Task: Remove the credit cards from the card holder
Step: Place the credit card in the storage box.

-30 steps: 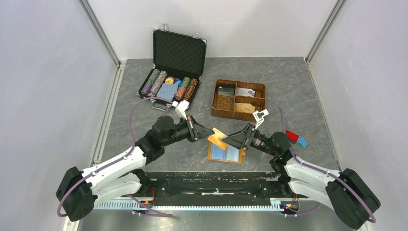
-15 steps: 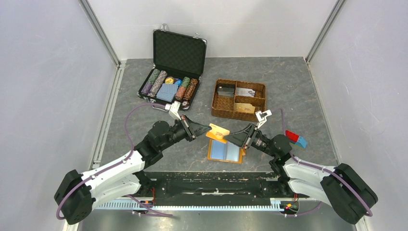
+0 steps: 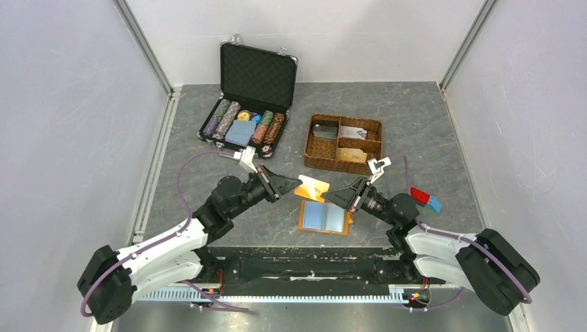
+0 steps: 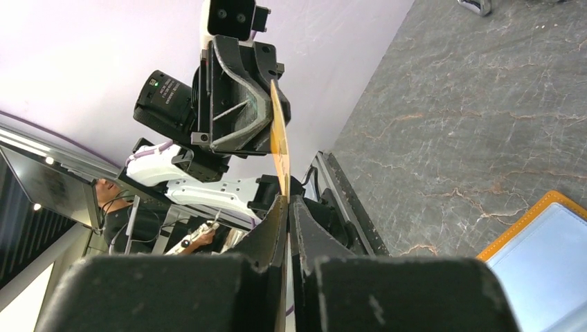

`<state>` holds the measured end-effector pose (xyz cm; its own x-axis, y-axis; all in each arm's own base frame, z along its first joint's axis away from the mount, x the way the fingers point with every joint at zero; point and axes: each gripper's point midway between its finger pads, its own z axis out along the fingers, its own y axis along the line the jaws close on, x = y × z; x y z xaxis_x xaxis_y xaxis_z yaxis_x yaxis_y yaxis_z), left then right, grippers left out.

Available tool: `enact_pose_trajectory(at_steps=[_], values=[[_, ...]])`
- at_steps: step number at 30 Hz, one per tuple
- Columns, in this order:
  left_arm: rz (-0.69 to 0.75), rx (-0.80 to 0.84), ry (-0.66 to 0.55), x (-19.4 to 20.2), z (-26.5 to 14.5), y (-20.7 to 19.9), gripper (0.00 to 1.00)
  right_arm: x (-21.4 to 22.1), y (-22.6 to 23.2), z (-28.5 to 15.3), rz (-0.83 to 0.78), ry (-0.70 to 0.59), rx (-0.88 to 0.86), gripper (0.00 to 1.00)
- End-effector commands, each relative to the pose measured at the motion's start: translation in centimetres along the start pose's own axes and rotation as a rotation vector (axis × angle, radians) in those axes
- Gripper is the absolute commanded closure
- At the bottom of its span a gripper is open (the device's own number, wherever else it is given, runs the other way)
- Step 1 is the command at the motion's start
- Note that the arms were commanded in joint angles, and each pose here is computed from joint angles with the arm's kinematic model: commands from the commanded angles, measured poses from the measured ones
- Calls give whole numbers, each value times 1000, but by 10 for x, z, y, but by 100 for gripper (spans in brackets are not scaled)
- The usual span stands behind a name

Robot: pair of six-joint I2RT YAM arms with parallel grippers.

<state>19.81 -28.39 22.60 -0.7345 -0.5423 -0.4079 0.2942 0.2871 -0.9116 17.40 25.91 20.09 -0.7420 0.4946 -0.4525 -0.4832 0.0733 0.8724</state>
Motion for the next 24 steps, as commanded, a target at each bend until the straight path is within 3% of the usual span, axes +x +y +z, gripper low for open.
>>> enact_pose_trajectory(at_steps=[1,3,5,7,14,24], values=[[43,30,-17,-4,-3,-6,62,-15,14,5,-48,-47,-56,100],[70,-14,-2,-2,-5,3,30,-16,14,5,-51,-34,-58,100],[91,-90,13,0,-8,16,13,-20,13,4,-53,-26,-59,100],[127,-167,36,2,-13,30,2,-26,12,3,-61,-23,-59,100],[262,-316,95,1,-25,50,0,-61,-7,1,-111,-36,19,100],[557,-473,171,-24,-54,48,0,-104,-70,-1,-198,71,314,100]])
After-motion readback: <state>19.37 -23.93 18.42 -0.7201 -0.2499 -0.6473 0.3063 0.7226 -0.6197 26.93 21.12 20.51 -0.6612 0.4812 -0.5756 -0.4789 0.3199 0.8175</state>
